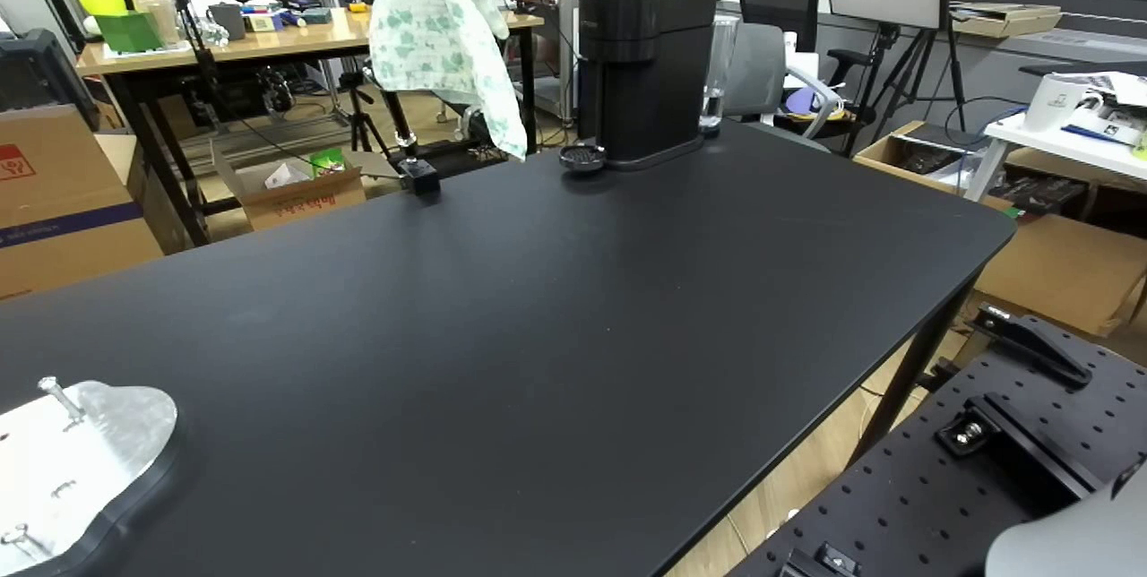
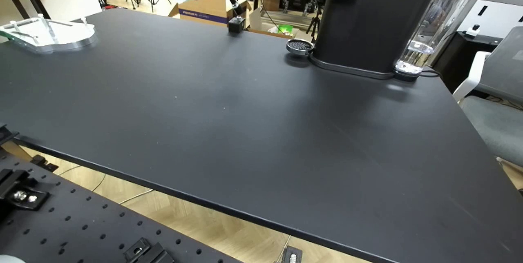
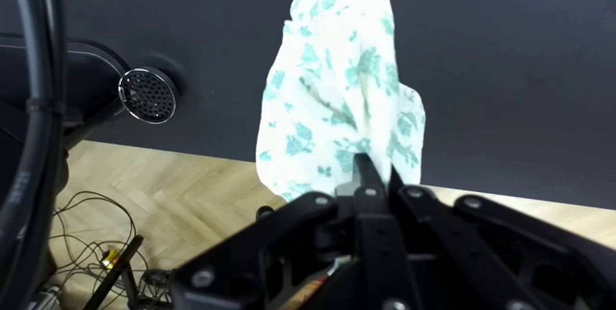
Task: Hang the cloth on the black rod
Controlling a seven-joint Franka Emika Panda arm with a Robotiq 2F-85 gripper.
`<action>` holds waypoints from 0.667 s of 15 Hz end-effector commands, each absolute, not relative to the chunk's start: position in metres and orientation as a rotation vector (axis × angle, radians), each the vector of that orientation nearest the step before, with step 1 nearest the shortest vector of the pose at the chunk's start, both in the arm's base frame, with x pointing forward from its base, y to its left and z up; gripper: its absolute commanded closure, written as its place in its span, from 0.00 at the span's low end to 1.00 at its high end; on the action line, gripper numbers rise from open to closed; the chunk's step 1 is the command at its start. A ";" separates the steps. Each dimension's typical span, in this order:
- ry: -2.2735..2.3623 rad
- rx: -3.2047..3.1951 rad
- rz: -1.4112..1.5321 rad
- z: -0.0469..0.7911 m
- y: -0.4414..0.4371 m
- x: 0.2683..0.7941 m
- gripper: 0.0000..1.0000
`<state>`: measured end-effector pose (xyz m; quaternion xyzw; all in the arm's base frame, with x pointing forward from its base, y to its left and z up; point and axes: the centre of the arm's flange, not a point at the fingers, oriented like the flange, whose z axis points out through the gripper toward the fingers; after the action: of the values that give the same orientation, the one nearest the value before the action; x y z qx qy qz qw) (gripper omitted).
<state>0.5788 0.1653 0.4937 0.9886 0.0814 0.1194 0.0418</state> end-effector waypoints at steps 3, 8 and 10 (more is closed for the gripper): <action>0.167 3.072 0.209 0.464 0.148 0.598 0.99; 0.099 3.107 0.075 0.426 0.124 0.608 0.99; 0.094 3.114 0.078 0.418 0.117 0.612 0.99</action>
<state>0.5994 0.1261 0.4185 0.9986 0.0366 0.0300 0.0219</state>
